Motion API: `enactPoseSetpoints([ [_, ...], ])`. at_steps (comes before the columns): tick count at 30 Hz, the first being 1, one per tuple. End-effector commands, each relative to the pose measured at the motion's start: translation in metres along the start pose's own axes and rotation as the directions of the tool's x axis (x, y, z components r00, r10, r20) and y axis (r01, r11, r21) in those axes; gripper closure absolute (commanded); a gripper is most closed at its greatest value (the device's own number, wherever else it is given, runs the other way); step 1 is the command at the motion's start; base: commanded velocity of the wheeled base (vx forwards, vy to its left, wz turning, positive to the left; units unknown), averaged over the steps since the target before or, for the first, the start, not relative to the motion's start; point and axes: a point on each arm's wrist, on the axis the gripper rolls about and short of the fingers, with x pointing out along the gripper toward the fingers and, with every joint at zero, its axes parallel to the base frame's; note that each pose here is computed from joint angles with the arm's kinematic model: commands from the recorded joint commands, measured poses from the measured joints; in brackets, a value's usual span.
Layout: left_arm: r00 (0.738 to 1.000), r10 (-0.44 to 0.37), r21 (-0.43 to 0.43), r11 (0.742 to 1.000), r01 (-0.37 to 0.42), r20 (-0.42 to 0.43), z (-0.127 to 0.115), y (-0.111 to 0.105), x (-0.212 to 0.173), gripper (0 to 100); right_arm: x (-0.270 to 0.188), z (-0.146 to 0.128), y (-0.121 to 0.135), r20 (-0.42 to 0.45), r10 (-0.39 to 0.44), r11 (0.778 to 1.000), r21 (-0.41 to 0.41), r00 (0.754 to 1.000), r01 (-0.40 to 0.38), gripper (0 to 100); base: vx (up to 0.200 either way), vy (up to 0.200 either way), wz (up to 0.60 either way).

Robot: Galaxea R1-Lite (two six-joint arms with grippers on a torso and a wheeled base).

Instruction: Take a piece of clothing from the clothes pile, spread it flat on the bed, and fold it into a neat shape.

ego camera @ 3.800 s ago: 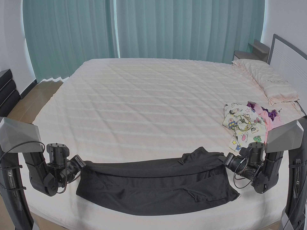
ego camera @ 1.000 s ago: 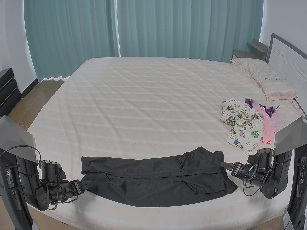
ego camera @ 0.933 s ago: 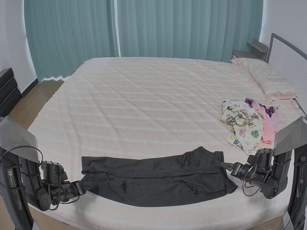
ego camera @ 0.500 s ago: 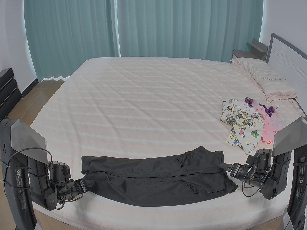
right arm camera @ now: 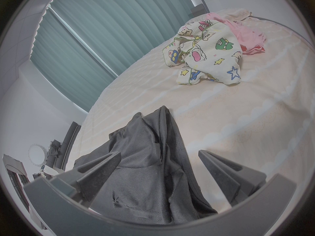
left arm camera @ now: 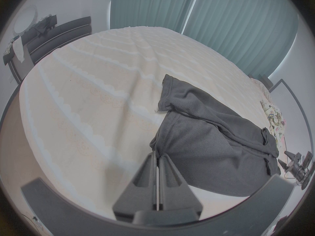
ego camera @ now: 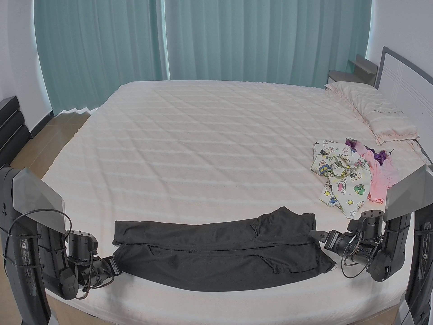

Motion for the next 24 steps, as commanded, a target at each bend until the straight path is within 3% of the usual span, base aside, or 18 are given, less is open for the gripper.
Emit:
enactPoseSetpoints([
  [1,1.000,0.002,0.023,1.000,-0.002,-0.004,-0.001,0.001,-0.008,100,0.000,0.001,0.001,0.011,0.008,1.000,-0.003,1.000,-0.008,0,0.000,0.000,0.00],
  [14,0.994,0.045,0.160,0.987,-0.028,-0.100,-0.020,0.008,-0.018,100,0.000,0.000,0.001,0.007,0.007,1.000,-0.003,1.000,-0.007,0,0.000,0.000,0.00],
  [18,0.992,0.053,0.166,0.986,-0.034,-0.111,-0.022,0.009,-0.017,100,0.000,0.000,0.001,0.007,0.007,1.000,-0.003,1.000,-0.007,0,0.000,0.000,0.00],
  [24,0.986,0.131,0.198,0.974,-0.109,-0.103,-0.026,0.013,-0.014,100,0.000,0.000,0.001,0.007,0.007,1.000,-0.003,1.000,-0.007,0,0.000,0.000,0.00],
])
